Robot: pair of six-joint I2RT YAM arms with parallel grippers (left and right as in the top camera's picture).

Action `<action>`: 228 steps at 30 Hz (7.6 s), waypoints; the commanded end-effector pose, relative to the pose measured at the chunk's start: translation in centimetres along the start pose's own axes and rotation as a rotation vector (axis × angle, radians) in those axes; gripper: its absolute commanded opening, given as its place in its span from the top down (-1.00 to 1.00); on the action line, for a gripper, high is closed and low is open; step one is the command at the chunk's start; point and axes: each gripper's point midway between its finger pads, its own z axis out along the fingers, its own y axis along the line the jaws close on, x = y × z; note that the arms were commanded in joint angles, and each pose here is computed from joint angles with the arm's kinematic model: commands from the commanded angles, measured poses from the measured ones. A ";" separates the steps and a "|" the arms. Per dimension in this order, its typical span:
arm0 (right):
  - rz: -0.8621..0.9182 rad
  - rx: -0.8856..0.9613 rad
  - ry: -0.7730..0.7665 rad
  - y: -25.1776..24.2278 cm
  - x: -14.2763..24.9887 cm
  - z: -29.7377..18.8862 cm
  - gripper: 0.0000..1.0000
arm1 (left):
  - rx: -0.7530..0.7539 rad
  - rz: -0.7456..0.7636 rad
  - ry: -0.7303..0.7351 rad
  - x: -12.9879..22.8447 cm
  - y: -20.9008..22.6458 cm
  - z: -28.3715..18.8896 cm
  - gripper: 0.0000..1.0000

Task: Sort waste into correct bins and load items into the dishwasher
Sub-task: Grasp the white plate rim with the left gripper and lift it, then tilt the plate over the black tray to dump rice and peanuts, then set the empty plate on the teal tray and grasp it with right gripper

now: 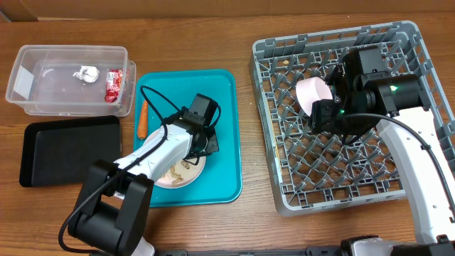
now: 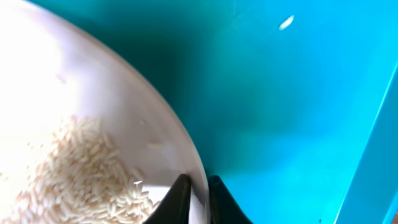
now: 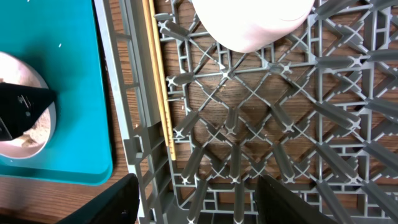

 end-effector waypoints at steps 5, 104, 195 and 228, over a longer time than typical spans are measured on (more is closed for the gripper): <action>-0.010 -0.007 -0.035 0.2 -0.3 -0.9 -0.25 | -0.047 0.111 0.026 0.5 0.9 1.7 0.92; -0.006 -0.007 -0.034 0.2 -0.3 -0.9 -0.25 | 0.371 -0.460 -0.176 -12.6 21.0 -18.8 0.92; -0.313 -0.339 -0.026 14.2 -0.3 2.5 -0.66 | 0.045 -0.266 -0.127 -8.9 14.9 -25.1 -0.76; -0.220 -0.060 0.156 18.3 1.8 21.1 0.92 | 0.014 -0.360 -0.104 -8.2 18.4 -24.8 -0.94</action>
